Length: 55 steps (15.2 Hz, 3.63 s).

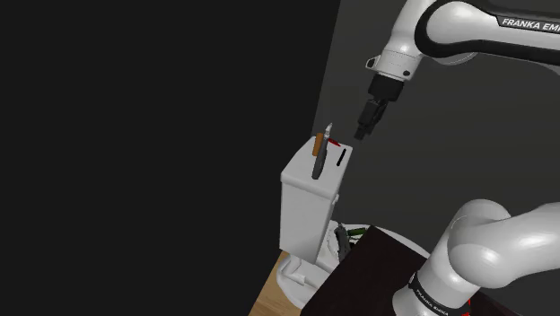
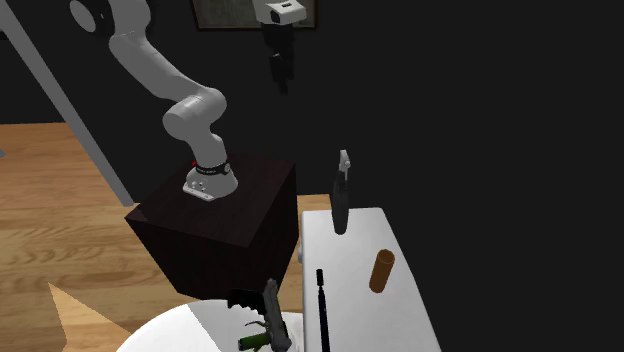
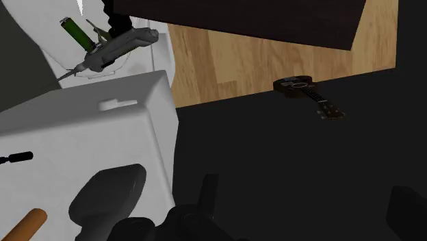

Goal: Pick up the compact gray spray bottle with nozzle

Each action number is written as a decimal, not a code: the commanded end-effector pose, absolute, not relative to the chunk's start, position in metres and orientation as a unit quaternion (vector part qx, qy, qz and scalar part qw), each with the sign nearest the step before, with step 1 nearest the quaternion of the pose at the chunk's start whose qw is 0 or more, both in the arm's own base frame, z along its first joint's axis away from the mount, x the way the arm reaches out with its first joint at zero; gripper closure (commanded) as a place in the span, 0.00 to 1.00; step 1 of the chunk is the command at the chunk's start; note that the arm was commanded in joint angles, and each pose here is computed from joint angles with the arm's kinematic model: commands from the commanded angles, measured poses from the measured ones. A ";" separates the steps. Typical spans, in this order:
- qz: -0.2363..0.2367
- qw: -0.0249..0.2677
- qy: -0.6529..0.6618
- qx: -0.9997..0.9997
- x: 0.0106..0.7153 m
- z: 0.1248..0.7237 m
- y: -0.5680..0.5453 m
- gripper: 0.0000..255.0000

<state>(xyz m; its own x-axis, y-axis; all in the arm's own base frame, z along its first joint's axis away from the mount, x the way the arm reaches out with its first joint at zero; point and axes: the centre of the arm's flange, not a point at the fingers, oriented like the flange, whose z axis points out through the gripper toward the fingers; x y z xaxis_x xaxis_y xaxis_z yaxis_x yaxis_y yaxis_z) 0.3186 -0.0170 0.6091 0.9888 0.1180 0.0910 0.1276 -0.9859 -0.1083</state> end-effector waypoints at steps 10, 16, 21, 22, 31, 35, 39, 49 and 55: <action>0.049 0.095 0.158 -0.982 0.447 0.573 -0.066 0.00; 0.109 0.118 0.301 -0.940 0.512 0.531 -0.124 0.00; 0.157 0.134 0.414 -0.887 0.546 0.489 -0.182 0.00; 0.166 0.137 0.435 -0.874 0.551 0.479 -0.194 0.00; 0.218 0.153 0.557 -0.787 0.561 0.404 -0.266 0.00; 0.218 0.153 0.557 -0.787 0.561 0.383 -0.266 0.00; 0.217 0.154 0.556 -0.787 0.548 0.372 -0.269 1.00; 0.218 0.153 0.557 -0.787 0.561 0.391 -0.266 1.00; 0.218 0.153 0.557 -0.787 0.561 0.423 -0.266 1.00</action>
